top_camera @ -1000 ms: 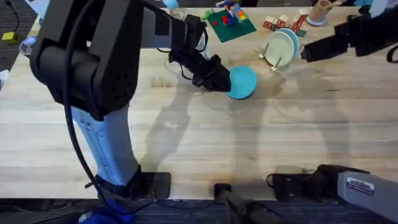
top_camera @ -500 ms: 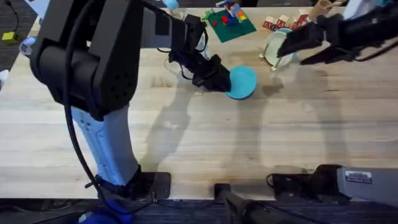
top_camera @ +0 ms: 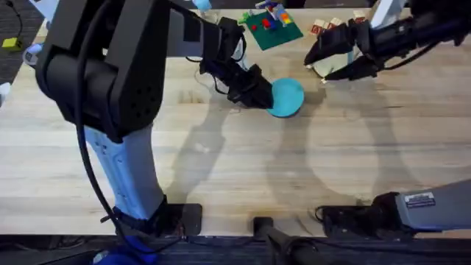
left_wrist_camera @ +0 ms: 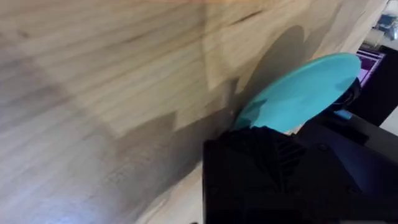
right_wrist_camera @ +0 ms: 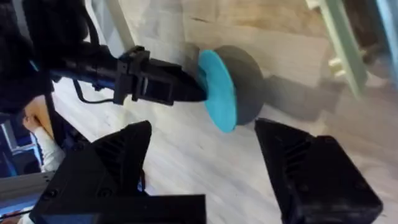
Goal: Pick up the plates from the table one by one and place each into a slot on the dish rack.
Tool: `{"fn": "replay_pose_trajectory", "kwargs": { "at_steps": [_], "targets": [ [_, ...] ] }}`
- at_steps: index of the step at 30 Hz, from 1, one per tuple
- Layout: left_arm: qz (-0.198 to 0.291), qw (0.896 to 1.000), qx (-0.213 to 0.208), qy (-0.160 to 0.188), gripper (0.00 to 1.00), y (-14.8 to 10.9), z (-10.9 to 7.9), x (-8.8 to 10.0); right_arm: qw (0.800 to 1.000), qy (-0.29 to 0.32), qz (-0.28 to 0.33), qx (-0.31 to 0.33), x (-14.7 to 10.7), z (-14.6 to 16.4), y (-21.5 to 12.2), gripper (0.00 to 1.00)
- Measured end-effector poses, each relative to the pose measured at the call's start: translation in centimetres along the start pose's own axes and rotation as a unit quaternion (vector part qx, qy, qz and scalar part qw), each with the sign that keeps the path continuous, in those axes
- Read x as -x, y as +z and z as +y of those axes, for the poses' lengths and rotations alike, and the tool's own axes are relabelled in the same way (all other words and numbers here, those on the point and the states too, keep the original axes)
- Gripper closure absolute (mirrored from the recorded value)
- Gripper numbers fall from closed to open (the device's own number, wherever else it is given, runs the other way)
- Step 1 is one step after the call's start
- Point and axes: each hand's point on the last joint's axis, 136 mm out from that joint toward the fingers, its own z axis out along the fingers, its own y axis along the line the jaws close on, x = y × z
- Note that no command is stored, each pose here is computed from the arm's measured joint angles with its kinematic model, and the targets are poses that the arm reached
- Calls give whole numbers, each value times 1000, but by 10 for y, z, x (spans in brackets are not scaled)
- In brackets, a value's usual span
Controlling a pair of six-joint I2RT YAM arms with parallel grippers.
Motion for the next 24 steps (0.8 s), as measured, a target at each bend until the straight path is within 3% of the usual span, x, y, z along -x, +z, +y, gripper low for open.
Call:
{"fn": "replay_pose_trajectory", "kwargs": {
  "at_steps": [17, 24],
  "targets": [
    [0, 1000, 0, 0, 959, 0, 0, 0, 999, 26, 27, -36, -30, -12, 63, 6],
    [0, 1000, 0, 0, 959, 0, 0, 0, 999, 11, 21, -49, -34, -10, 82, 6]
  ]
}}
